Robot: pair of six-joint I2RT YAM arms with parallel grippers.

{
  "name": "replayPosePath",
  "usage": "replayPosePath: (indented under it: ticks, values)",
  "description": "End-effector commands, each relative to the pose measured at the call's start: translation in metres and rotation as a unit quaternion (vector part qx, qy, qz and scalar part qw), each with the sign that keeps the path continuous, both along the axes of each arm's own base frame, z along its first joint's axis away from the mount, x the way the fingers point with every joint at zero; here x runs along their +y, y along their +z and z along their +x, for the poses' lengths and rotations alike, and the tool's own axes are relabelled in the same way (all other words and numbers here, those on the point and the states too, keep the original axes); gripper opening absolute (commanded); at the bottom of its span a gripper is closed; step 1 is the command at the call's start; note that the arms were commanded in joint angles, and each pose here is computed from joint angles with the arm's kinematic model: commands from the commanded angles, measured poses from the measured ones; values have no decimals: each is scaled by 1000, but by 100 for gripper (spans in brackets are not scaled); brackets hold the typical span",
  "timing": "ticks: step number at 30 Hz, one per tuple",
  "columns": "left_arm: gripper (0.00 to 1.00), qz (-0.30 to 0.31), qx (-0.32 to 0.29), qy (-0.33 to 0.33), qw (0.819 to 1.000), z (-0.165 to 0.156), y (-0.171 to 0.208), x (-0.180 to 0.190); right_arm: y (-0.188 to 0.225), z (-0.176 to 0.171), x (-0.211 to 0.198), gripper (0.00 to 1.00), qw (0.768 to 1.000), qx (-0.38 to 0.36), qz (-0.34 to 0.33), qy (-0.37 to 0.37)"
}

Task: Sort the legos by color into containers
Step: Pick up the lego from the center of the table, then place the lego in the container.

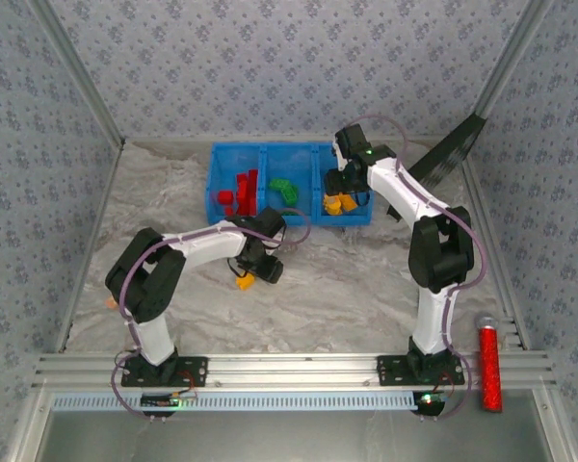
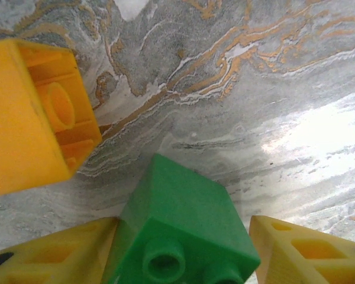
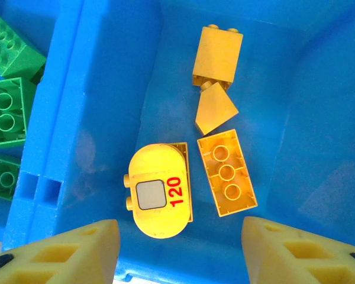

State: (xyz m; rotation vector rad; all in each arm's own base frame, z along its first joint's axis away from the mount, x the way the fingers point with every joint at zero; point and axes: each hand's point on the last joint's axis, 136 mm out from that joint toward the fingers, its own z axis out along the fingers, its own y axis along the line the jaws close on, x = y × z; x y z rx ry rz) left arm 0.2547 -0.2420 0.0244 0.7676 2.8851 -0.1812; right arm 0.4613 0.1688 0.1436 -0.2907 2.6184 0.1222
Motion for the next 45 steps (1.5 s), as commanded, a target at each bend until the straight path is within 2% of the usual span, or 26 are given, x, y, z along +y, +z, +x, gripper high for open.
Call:
replayPosePath:
  ticks: [1,6,12,16,20,25,30,36,41,45]
  values:
    - [57,0,-7,8,1000,4,-2,-3,15,-5,-4,59,1000,-10,1,4]
    - [45,-1,-14,17,1000,10,1,-5,18,-11,-8,59,1000,-9,-1,4]
    - [38,-10,-12,16,1000,6,18,-6,21,-27,-16,59,1000,-8,-8,0]
    - [37,-17,-23,13,1000,4,47,-3,18,-41,-18,59,1000,0,-7,1]
    - [37,-32,-68,8,997,18,91,-5,12,-64,-7,59,1000,5,-2,14]
    - [38,-51,-127,11,991,54,133,-9,-12,-97,12,59,999,28,-5,33]
    - [39,-62,-172,50,982,114,153,-5,-47,-139,50,58,995,-9,1,95]
    - [38,-70,-171,47,982,168,145,-28,-55,-185,113,60,983,-42,32,176]
    - [38,-53,-161,34,985,199,128,-42,-44,-202,157,61,978,-77,76,180]
    - [37,-50,-157,41,986,219,114,-48,-37,-203,179,63,977,-100,114,152]
